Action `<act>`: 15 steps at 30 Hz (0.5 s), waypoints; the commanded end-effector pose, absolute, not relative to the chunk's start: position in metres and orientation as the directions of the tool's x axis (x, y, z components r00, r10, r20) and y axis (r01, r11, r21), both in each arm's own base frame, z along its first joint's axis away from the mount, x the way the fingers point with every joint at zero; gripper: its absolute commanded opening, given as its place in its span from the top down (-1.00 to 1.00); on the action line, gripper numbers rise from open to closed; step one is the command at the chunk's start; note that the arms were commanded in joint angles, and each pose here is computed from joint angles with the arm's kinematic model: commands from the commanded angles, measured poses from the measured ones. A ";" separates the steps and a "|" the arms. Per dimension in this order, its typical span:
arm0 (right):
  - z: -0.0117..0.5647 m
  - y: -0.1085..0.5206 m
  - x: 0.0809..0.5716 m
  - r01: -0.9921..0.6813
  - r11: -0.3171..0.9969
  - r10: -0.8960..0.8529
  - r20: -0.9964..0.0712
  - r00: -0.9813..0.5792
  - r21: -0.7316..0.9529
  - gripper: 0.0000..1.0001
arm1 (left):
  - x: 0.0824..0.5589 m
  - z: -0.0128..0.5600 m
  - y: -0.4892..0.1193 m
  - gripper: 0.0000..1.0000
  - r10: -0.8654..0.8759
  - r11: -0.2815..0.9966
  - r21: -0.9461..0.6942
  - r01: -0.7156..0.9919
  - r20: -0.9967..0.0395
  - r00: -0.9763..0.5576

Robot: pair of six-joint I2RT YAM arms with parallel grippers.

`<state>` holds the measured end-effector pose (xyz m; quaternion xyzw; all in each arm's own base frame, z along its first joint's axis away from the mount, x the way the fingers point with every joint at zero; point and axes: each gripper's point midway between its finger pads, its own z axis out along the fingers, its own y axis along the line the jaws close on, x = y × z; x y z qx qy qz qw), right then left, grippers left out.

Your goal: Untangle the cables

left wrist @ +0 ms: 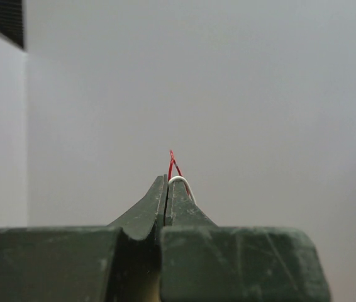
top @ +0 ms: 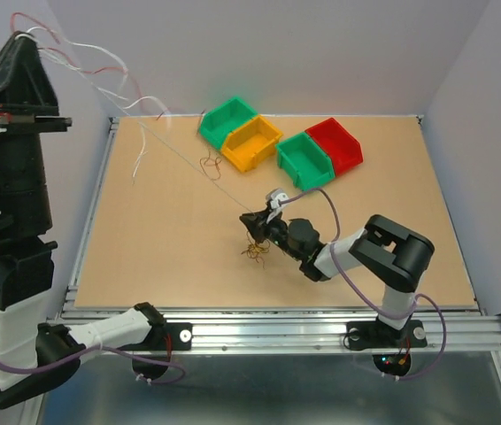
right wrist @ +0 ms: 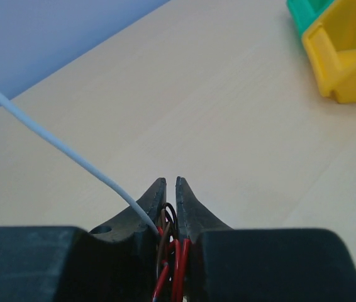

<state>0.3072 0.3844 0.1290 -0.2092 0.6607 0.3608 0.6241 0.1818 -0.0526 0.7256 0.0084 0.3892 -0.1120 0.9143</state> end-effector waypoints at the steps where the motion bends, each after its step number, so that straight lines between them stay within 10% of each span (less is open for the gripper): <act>1: 0.144 0.345 0.308 -0.626 0.753 0.197 -0.977 -0.081 0.203 0.64 | 0.169 0.727 0.006 1.00 -0.136 0.977 -0.214 -0.013 -0.665 0.734; 15: 0.170 0.208 0.293 -0.232 0.947 0.224 -0.975 -0.010 0.220 0.67 | 0.266 0.573 -0.113 1.00 0.082 0.982 0.158 0.105 -0.852 0.517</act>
